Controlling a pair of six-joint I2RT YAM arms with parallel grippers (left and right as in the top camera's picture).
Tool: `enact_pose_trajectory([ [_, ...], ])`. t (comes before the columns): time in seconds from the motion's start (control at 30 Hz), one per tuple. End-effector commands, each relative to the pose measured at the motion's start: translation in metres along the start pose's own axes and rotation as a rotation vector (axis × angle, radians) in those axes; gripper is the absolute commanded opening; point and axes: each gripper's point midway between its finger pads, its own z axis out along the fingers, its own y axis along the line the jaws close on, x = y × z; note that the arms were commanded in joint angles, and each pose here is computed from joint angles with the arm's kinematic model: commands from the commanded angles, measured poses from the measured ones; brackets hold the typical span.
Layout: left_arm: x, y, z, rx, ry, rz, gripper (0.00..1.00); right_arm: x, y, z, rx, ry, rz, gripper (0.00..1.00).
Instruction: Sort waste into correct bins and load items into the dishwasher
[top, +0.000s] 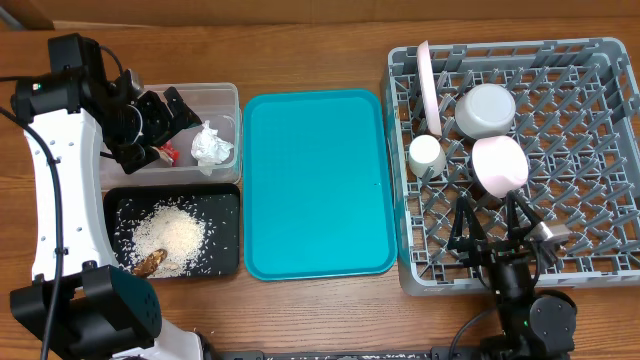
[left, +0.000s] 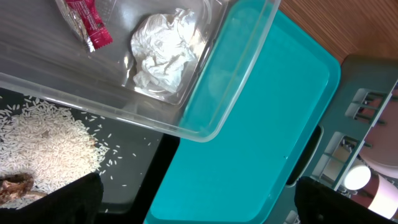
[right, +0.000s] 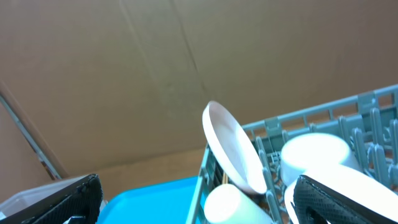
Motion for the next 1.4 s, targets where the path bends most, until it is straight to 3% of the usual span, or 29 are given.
enact_pose_trajectory([
  [0.0,-0.004,-0.004,-0.004,0.004,-0.019,0.01,1.0,0.014,-0.006,0.0,0.005,0.018,0.016,1.0],
  [0.37,-0.003,-0.004,-0.004,0.004,-0.019,0.01,1.0,0.052,-0.02,0.0,0.047,0.127,-0.002,1.0],
  [0.53,-0.004,-0.004,-0.004,0.004,-0.019,0.01,1.0,0.052,-0.02,0.0,0.033,0.131,-0.15,1.0],
  [0.77,-0.004,-0.004,-0.004,0.004,-0.019,0.01,1.0,0.053,-0.018,0.0,0.022,0.135,-0.162,1.0],
  [1.0,-0.004,-0.004,-0.004,0.004,-0.019,0.01,1.0,0.055,-0.011,0.0,-0.036,0.143,-0.394,1.0],
  [1.37,-0.004,-0.004,-0.004,0.004,-0.019,0.01,1.0,0.054,-0.012,0.0,-0.033,0.142,-0.379,1.0],
])
